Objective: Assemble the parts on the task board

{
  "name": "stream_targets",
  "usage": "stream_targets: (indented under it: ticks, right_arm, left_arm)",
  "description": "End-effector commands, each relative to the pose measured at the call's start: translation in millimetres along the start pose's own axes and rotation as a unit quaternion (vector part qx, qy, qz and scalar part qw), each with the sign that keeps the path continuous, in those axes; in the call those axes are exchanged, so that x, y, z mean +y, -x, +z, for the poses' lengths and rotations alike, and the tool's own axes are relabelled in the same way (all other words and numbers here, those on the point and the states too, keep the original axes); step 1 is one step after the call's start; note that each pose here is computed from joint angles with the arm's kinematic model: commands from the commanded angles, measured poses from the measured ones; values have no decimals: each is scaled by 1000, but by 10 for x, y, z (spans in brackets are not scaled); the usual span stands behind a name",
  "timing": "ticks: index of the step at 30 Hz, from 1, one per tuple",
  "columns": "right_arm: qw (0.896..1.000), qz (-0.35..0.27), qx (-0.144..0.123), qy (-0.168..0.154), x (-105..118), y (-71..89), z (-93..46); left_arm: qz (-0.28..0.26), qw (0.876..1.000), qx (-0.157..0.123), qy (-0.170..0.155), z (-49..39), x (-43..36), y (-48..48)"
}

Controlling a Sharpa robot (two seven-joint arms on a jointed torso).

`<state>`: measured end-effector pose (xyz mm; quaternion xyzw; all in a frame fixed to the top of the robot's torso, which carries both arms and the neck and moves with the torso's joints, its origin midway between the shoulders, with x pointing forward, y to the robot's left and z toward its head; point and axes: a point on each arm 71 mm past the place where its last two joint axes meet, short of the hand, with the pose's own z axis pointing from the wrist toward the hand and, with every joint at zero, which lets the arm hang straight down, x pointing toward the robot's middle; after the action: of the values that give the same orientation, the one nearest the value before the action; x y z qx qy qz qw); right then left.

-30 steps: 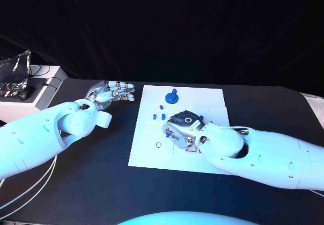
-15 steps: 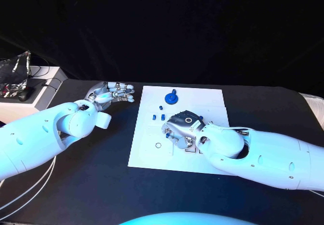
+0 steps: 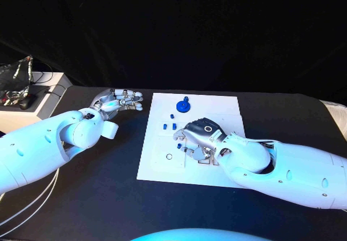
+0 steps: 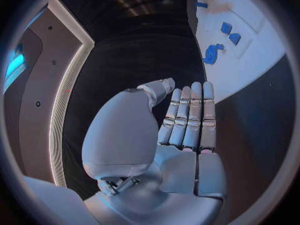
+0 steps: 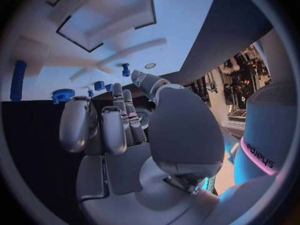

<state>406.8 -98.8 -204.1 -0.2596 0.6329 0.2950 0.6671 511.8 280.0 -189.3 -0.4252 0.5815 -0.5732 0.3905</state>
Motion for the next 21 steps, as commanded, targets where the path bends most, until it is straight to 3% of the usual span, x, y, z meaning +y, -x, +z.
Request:
stream_targets:
  ticks: [1,5,9,16,21]
  right_arm:
    - [998,42,-37,-20,-62,96,-52]
    - [995,80,-39,-55,-246,203,-137]
    - [991,94,-20,-88,-492,299,-216]
    - [987,88,16,-132,-872,379,-341]
    - [987,61,40,-146,-1041,365,-383]
  left_arm:
    - [-4,1000,8,-3,3,-8,-16]
    - [-4,1000,8,-2,2,-7,-11]
    - [-4,1000,8,-3,1,-7,-8]
    - [-5,1000,9,-15,1,-24,-18]
    - [-7,1000,10,-19,0,-30,-29]
